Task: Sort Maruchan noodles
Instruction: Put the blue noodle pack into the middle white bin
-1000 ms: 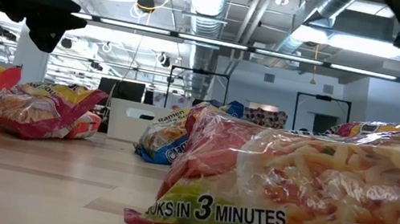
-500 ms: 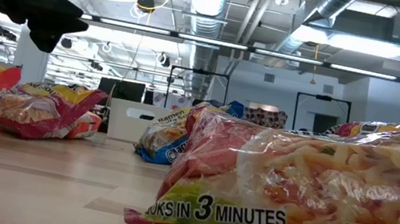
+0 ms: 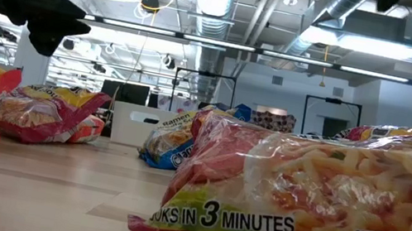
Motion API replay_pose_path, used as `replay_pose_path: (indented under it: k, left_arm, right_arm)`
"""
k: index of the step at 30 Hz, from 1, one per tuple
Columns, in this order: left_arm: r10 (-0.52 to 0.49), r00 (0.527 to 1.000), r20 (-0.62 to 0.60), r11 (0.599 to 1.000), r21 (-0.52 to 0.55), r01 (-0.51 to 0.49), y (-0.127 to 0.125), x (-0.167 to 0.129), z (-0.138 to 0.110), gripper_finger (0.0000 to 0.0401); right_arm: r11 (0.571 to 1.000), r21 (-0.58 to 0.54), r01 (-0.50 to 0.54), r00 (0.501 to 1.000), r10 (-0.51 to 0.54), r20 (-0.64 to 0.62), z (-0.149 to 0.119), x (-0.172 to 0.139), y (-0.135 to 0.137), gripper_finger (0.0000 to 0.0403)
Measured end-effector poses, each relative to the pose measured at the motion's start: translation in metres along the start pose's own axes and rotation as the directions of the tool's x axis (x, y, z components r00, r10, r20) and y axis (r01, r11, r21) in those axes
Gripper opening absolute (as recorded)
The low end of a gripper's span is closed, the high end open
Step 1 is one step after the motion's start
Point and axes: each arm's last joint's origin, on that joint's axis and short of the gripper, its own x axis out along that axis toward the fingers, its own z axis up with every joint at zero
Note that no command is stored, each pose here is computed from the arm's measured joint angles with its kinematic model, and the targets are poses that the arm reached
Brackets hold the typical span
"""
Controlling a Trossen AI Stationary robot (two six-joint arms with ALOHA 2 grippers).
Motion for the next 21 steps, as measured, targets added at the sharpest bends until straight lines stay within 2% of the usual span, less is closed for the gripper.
replay_pose_path:
  k: [8,16,21]
  left_arm:
    - [0.007,1.0,-0.027,1.0,-0.013,-0.007,0.001,0.0,-0.002,0.0126]
    - [0.013,0.999,-0.048,1.0,-0.022,-0.014,0.001,0.0,-0.004,0.0126]
    - [0.013,0.999,-0.049,0.999,-0.028,-0.015,0.001,0.0,-0.004,0.0126]
  right_arm:
    - [0.995,0.096,0.036,0.959,-0.008,-0.284,-0.038,0.043,0.012,0.0235]
    - [0.996,0.074,0.044,0.868,-0.001,-0.497,-0.081,0.081,0.024,0.0235]
    - [0.998,0.044,0.044,0.809,-0.01,-0.588,-0.107,0.098,0.029,0.0235]
